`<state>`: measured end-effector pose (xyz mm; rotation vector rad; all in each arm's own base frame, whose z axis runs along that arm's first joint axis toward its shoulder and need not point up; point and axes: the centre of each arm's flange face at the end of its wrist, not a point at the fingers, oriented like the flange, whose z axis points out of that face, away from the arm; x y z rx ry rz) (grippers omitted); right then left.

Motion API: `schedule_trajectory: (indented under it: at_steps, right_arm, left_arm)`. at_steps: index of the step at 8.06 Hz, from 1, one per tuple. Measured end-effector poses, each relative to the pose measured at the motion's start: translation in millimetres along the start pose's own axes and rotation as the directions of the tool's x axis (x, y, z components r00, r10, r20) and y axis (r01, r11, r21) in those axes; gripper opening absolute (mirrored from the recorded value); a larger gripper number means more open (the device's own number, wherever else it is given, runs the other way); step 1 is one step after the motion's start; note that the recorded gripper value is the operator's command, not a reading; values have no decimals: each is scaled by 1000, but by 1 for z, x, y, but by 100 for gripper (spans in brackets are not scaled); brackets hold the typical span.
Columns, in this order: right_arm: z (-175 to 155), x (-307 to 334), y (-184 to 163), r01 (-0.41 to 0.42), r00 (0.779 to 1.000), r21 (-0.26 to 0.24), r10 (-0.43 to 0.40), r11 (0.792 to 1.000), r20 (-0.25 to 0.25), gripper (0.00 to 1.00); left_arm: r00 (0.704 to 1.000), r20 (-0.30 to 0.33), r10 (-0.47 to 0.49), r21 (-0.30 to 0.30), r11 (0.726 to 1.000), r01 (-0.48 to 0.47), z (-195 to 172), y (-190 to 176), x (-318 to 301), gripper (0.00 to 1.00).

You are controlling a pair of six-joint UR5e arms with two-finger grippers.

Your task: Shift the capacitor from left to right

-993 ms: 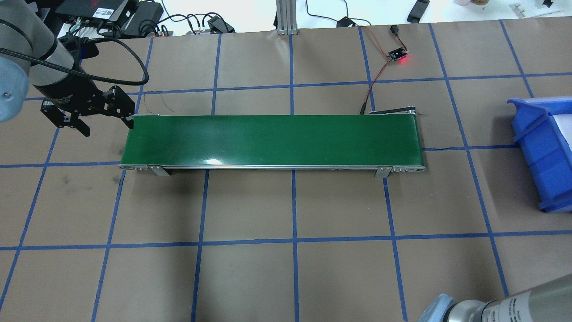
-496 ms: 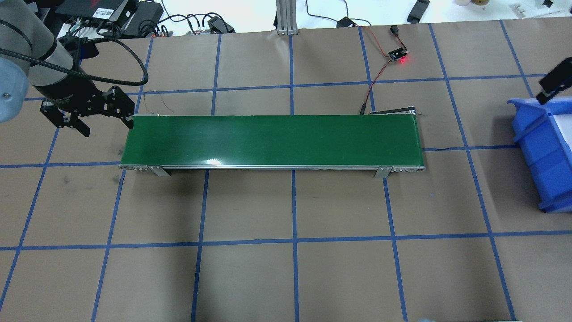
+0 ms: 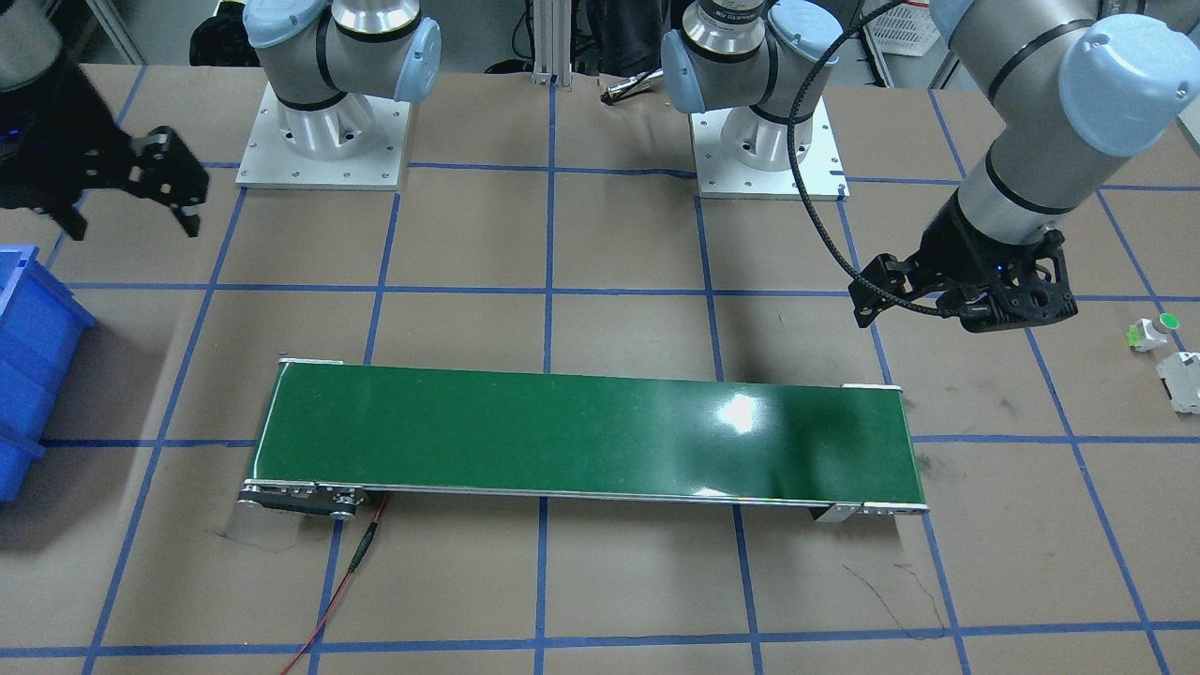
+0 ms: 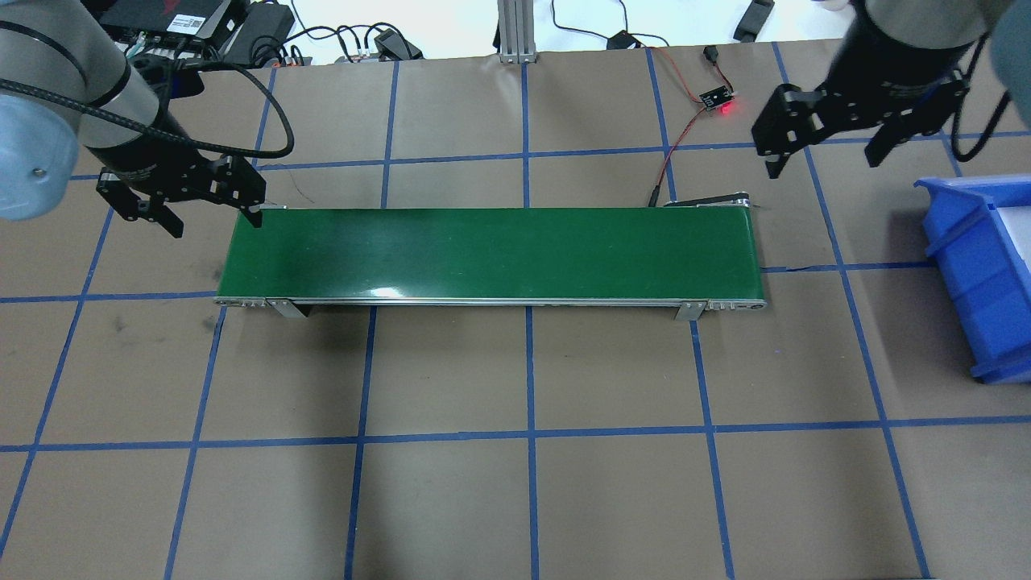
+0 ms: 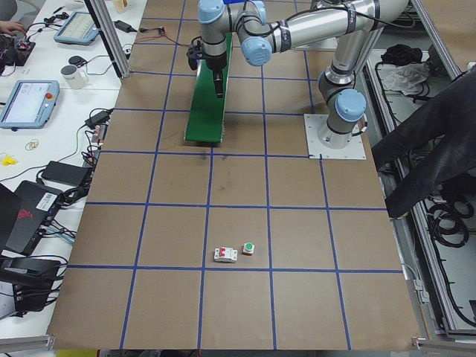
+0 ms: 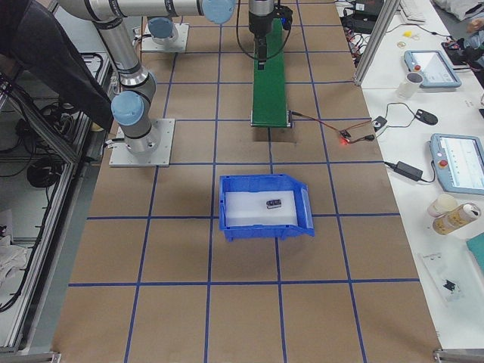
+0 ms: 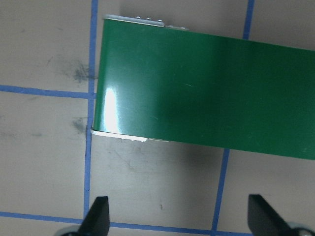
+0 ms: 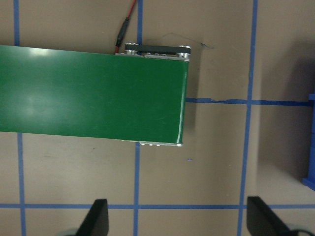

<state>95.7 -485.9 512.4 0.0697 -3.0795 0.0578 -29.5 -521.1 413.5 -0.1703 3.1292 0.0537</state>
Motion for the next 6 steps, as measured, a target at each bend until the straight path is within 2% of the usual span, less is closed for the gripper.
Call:
schedule_trajectory:
  at_steps: [3,6]
  right_arm:
    - [-6,-44,1,-29,1000,61,28,998,8,100]
    - [-5,-46,-1,-34,999,84,34,996,8,100]
  left_arm:
    - [998,5,59,19,998,-59,-1,6,43,100]
    - [997,3,75,23,997,-75,-2,7,49,100]
